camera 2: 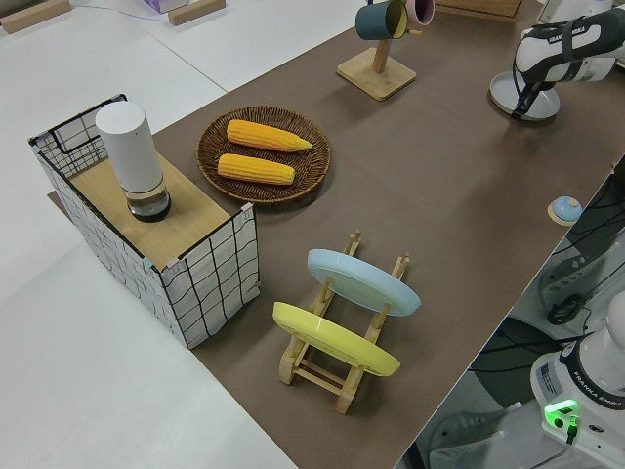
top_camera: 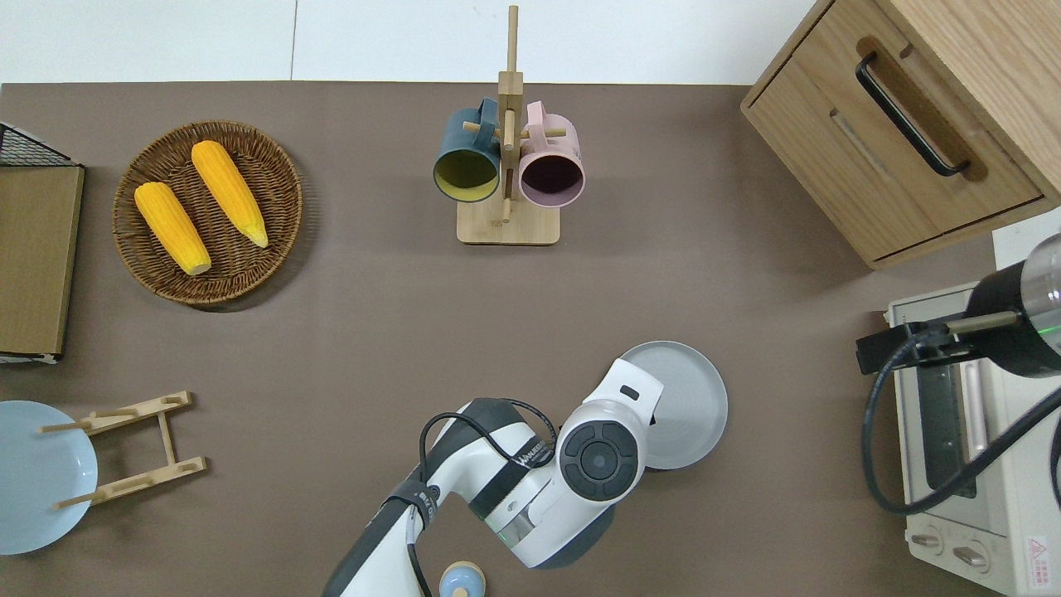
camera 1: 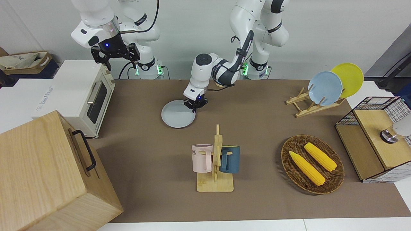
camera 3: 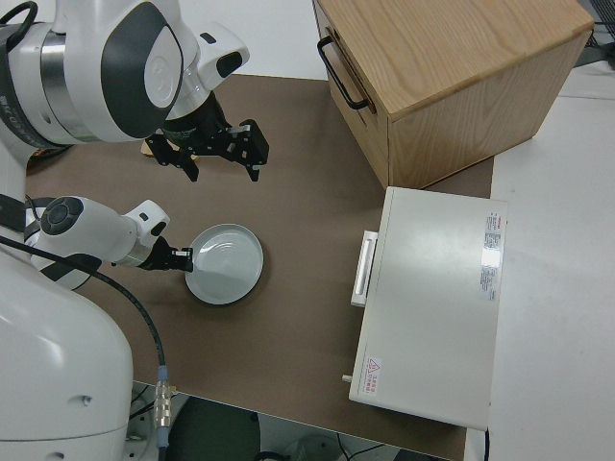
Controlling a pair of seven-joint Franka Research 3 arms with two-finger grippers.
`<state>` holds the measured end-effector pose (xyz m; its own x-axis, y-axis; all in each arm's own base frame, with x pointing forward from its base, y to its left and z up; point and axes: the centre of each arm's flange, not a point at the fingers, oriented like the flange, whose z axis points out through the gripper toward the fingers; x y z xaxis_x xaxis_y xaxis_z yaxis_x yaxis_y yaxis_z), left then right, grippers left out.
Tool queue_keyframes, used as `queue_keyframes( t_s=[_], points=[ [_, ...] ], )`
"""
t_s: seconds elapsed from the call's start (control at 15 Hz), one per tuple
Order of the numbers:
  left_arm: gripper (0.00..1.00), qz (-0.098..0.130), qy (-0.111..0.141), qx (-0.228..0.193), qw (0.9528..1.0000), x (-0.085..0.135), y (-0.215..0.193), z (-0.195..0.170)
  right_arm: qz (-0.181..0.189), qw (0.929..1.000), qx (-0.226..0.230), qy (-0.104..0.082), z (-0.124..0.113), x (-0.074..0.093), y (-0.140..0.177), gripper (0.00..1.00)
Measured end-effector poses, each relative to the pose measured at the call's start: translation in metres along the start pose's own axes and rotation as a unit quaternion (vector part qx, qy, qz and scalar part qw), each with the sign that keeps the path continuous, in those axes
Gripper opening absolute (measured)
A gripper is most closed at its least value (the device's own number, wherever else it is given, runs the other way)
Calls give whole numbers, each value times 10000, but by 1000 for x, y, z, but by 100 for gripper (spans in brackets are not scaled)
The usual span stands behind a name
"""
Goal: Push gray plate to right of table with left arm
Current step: 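Keep pushing the gray plate with the left gripper toward the toaster oven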
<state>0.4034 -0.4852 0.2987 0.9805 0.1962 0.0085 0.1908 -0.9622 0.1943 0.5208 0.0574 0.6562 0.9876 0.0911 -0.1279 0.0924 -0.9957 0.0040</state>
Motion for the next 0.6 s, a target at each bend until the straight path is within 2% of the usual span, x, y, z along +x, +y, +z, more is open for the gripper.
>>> queue_keyframes(
  t_s=[0.27,0.6],
  points=[
    [5,-1,-5,2,10000,0,1,1,0,10000,0,0,0,0,0,99],
    [53,-4,-13,-10,10000,2,4,5,0,10000,0,0,0,0,0,99]
  ],
)
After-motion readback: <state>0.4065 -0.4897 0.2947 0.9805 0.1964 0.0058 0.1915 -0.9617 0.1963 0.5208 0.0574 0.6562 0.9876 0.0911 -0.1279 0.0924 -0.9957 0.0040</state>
